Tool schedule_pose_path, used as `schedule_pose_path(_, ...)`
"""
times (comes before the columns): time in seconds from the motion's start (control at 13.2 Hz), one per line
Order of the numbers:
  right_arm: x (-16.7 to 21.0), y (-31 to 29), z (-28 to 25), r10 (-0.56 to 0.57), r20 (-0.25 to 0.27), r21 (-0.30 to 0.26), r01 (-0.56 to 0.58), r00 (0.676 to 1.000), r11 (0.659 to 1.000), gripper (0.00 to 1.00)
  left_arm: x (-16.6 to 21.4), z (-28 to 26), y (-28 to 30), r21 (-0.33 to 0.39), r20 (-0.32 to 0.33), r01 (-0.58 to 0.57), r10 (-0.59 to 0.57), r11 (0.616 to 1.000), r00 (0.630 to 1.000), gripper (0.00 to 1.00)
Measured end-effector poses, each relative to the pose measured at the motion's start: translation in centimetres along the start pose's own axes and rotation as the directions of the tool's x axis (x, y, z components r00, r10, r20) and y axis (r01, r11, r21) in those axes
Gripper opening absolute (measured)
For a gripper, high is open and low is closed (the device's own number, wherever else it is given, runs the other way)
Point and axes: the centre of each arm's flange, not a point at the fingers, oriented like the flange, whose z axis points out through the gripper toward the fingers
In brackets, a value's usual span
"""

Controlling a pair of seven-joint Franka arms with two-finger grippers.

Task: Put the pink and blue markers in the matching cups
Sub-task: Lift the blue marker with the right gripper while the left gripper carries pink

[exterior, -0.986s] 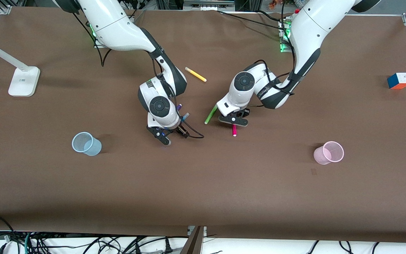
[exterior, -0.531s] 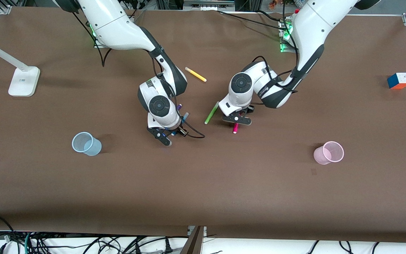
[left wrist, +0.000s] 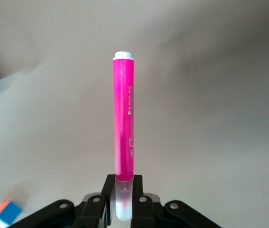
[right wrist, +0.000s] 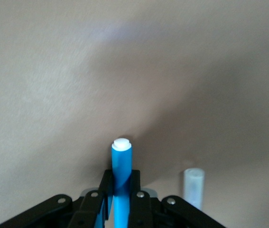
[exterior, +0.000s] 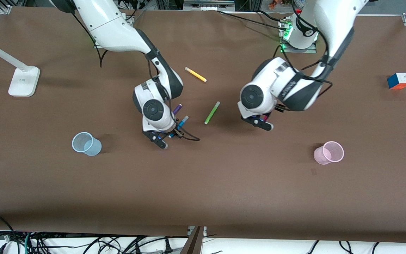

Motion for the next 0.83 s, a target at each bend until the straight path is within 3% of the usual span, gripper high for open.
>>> schedule_pose_path(0.3, 6.0, 3.4, -9.7, -0.066, 0.097, -0.014, 0.068, 0.993, 0.998, 0.18, -1.3, 0.6, -10.1, -0.043, 0.109, -0.17, 0.174, 0.984, 0.979, 0.18)
schedule_pose_path(0.53, 12.9, 9.8, -15.1, -0.133, 0.181, -0.005, 0.136, 0.975, 0.991, 0.18, -2.0, 2.7, -17.2, 0.055, 0.192, -0.304, 0.289, 0.951, 0.938, 0.18)
schedule_pose_path(0.83, 23.9, 20.9, -19.4, -0.184, 0.333, 0.183, 0.128, 0.925, 0.975, 0.18, -1.4, 2.9, -20.0, 0.267, 0.323, -0.412, 0.322, 0.871, 0.89, 0.18)
